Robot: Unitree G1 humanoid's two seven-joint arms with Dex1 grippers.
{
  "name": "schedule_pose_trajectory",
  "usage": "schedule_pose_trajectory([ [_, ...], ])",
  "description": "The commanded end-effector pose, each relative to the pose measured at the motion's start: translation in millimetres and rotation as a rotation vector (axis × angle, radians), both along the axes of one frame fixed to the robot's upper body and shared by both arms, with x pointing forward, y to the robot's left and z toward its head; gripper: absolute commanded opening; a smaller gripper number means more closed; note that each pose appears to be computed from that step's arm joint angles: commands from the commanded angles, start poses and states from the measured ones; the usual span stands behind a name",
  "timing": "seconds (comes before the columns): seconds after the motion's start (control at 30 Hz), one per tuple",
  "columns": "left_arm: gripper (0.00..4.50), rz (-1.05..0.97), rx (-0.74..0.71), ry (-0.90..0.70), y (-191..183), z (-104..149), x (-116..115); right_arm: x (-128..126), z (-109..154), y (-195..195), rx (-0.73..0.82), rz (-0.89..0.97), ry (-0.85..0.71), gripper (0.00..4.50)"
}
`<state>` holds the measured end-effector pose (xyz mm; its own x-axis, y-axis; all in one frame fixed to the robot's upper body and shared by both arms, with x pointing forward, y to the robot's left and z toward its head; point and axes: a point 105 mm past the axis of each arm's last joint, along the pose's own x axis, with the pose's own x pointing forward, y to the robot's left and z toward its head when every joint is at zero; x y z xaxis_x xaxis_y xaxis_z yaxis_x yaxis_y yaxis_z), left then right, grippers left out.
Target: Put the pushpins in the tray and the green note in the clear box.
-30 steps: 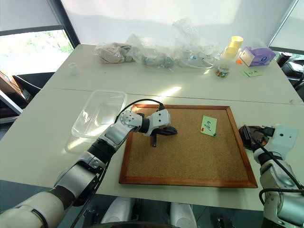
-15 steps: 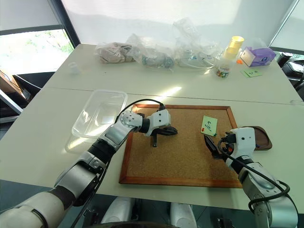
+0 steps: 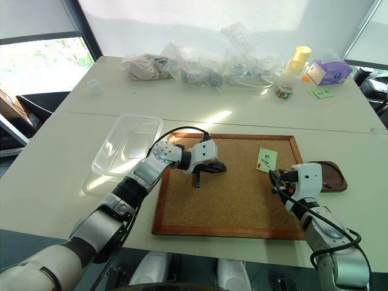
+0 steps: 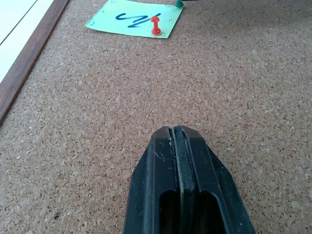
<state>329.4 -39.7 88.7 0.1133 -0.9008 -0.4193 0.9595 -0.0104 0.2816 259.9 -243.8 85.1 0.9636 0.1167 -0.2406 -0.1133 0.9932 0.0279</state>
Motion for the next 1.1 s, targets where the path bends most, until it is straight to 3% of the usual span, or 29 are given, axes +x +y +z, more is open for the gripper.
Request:
schedule_pose_trajectory([
  [0.03,0.0,-0.017,0.032,0.018,-0.8,-8.5,-3.7,3.2,6.2,3.4,0.018,0.011,-0.03,0.05],
  [1.1,0.0,-0.031,0.124,-0.008,6.2,-24.5,-5.5,3.7,43.4,-12.9,0.079,-0.075,-0.219,0.05],
])
